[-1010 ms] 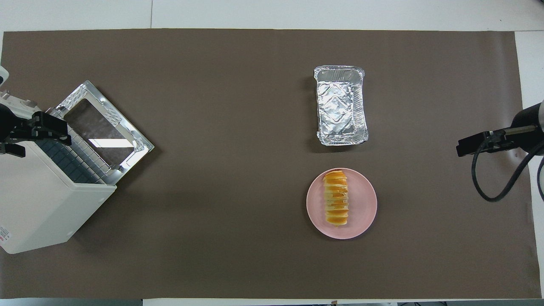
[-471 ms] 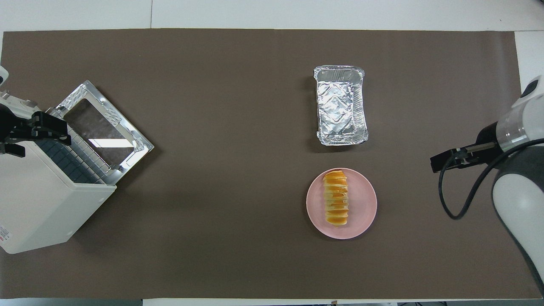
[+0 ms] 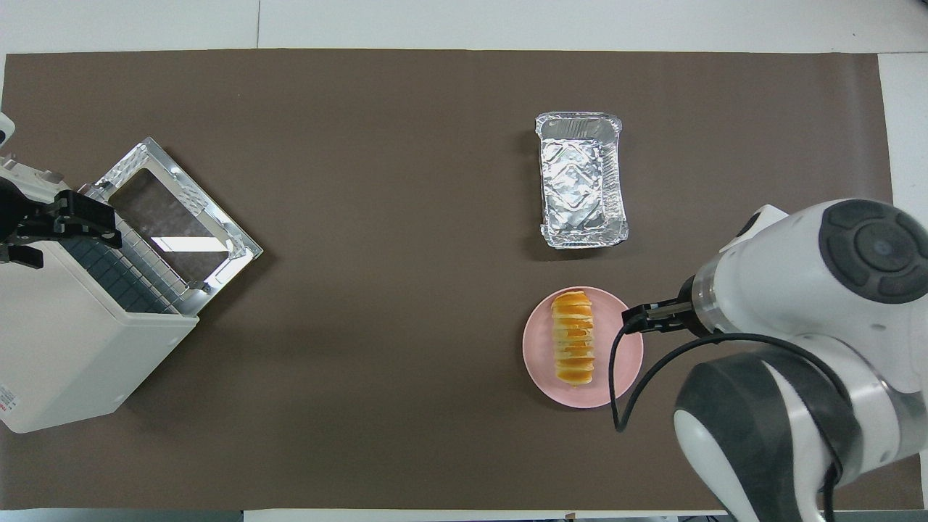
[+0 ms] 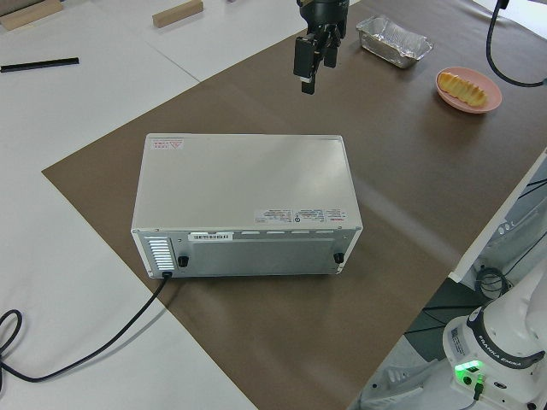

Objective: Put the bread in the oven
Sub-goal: 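Grasp the stack of orange bread slices with the right gripper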

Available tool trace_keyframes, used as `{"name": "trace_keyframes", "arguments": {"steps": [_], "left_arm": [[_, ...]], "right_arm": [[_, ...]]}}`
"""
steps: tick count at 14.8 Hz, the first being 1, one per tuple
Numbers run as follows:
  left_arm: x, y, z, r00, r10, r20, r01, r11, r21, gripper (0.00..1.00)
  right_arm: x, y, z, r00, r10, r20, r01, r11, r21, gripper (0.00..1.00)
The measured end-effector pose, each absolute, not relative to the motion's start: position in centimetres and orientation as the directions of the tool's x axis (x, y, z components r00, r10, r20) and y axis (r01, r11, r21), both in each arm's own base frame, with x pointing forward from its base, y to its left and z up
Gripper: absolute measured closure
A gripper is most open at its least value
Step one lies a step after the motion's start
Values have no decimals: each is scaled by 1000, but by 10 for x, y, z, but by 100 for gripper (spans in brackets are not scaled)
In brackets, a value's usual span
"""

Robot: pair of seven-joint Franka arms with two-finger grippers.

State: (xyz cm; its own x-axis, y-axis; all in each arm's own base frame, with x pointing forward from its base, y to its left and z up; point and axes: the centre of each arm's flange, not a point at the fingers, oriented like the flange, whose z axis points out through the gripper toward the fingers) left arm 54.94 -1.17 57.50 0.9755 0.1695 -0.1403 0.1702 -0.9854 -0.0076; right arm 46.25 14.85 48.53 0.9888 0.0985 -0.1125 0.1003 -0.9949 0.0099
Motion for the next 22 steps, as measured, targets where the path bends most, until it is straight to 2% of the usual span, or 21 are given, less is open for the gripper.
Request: {"name": "trace_keyframes", "arguments": {"steps": [6, 11, 22], "left_arm": [[549, -12, 575, 975, 170, -140, 170, -985, -8, 0], [549, -12, 575, 975, 170, -140, 170, -985, -8, 0], [549, -12, 575, 975, 170, -140, 170, -985, -8, 0]], "right_arm": [[428, 203, 395, 996, 56, -69, 58, -998, 15, 0], [417, 211, 332, 999, 33, -35, 33, -999, 5, 0], [409, 211, 300, 999, 42, -10, 41, -999, -6, 0]]}}
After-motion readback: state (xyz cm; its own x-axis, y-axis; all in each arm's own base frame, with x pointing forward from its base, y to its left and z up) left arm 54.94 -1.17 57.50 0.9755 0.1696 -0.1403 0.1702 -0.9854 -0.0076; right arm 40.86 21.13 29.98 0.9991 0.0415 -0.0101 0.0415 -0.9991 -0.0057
